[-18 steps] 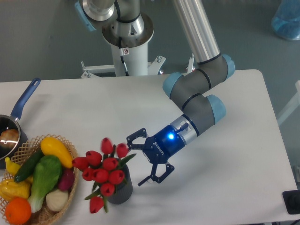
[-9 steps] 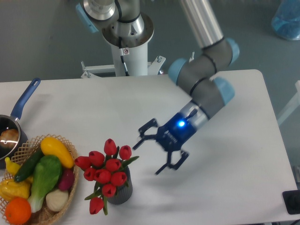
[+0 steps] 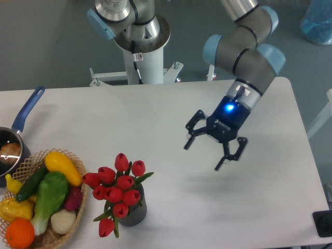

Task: Insert the flowers into the vase

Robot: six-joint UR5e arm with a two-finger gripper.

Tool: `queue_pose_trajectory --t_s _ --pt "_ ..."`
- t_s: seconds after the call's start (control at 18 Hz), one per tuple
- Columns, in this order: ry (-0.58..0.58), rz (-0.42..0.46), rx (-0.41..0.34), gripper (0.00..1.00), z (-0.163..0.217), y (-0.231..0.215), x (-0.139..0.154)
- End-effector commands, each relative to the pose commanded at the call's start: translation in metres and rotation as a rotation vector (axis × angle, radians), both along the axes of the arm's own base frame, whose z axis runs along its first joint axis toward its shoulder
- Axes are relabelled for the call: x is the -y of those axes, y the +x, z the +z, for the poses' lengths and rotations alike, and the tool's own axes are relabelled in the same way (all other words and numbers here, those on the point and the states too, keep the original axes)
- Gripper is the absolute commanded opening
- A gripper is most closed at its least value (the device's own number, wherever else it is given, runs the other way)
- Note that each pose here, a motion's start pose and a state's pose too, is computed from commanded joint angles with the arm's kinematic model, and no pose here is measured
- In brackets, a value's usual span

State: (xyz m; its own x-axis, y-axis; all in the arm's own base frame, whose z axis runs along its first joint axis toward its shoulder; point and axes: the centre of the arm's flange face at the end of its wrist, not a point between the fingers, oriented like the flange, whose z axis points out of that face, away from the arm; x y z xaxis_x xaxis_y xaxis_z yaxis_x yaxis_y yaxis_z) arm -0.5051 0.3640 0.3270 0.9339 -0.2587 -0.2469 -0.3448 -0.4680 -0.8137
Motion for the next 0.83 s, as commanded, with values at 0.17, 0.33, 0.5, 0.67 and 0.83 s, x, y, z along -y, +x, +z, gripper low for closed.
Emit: queue_pose_trajectory --t_s 0.17,0.33,0.5,0.67,0.83 --pt "-0.163 0.065 -0.121 1.0 0.017 -0.026 0.014" --pt "-0.342 0.114 -0.195 1.0 0.017 -0.037 0.02" --pt "-0.581 0.166 -0.252 1.0 0.001 -0.043 0.033" --pt "-0.597 0.176 -0.241 1.0 -0.002 -0.05 0.029" --pt "-0.709 0.211 -0.22 1.0 -0.023 -0.033 0.006"
